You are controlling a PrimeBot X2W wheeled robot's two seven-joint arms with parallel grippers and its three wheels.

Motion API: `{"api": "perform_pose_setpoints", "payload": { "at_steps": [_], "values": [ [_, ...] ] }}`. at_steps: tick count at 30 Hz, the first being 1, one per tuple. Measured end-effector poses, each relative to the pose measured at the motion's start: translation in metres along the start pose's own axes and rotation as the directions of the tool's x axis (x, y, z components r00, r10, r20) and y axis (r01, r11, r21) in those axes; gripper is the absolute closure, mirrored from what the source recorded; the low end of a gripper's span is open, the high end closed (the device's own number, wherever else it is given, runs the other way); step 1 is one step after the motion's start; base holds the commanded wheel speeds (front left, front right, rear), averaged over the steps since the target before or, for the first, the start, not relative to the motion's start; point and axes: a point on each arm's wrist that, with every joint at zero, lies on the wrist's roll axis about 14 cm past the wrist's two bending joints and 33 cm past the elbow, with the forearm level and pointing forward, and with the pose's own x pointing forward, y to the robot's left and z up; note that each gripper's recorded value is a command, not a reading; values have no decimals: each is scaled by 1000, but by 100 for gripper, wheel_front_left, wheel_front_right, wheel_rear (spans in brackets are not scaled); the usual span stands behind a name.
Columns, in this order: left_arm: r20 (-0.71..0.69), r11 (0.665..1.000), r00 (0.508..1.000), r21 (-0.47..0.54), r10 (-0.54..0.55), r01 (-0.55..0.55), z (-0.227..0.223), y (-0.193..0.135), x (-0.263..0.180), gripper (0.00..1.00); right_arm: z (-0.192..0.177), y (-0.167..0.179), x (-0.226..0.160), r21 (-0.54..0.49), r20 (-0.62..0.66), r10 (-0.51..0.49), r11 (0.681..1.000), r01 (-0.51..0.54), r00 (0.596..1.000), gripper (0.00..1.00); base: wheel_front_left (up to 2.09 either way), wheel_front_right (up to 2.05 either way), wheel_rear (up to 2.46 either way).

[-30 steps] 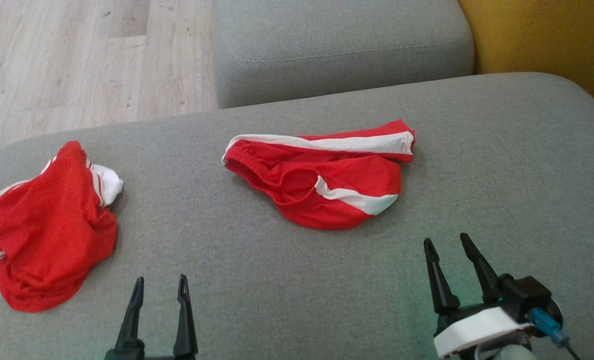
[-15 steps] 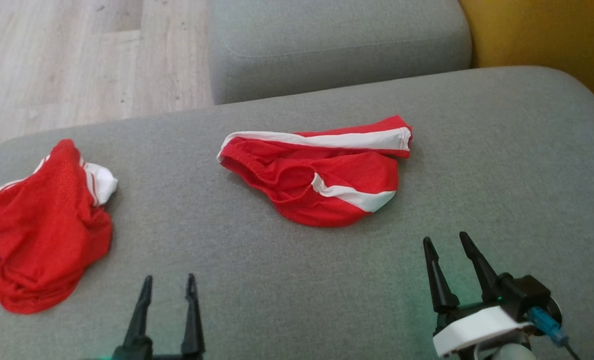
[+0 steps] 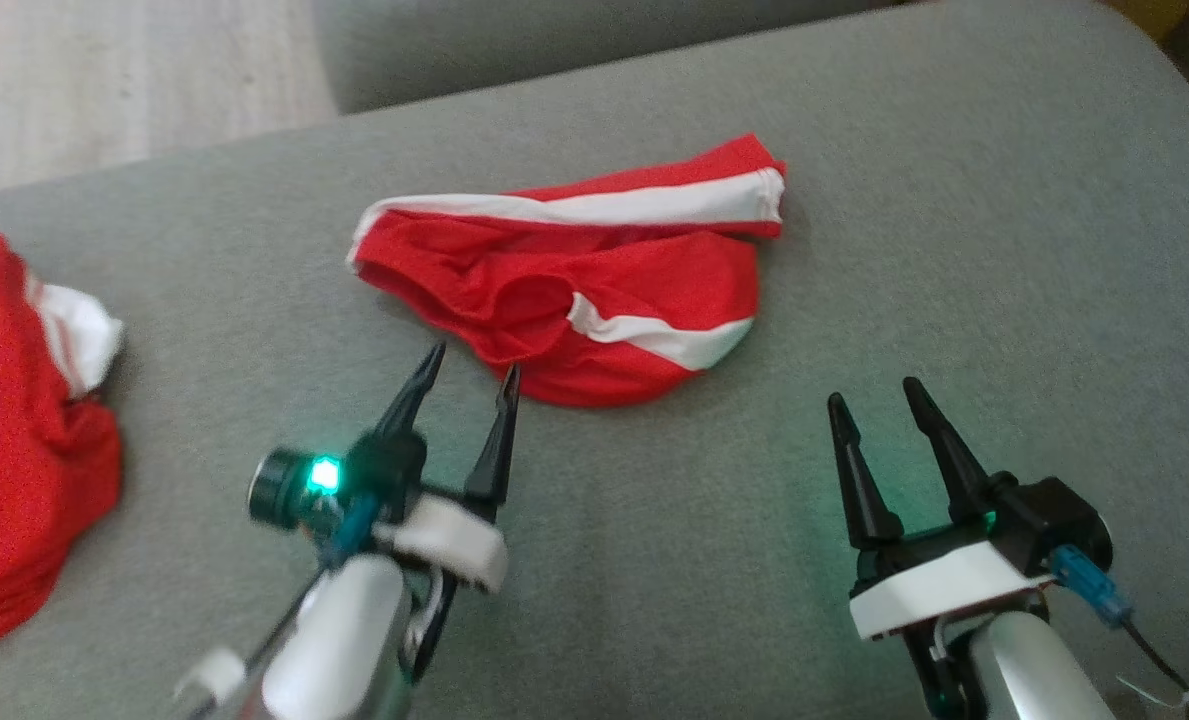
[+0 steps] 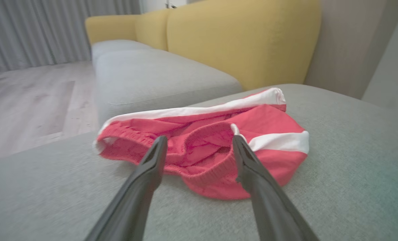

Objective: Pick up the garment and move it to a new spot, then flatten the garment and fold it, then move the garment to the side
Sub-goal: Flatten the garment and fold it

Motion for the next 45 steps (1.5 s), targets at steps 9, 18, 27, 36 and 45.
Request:
{"api": "perform_pose_setpoints", "payload": {
  "at_steps": [9,18,27,36,45],
  "values": [
    [-147,988,977,-18,-154,153,-22,-28,56,0,-7,-23,-3,-11,-28,-71,997,71,997,0,0,0,0],
    [-192,981,962,-76,-193,181,-37,-37,76,53,-14,-37,-7,-18,-53,-115,993,115,992,0,0,0,0],
    [-85,956,955,-106,-284,275,-6,-66,76,100,-8,-36,-10,-9,-34,-116,993,116,993,0,0,0,0],
    [260,856,823,29,-505,516,163,-139,86,100,11,-36,-25,10,27,-128,992,128,991,0,0,0,0],
    [353,868,803,64,-480,492,229,-100,67,100,13,-34,-29,48,43,-131,990,129,990,0,0,0,0]
  ]
}}
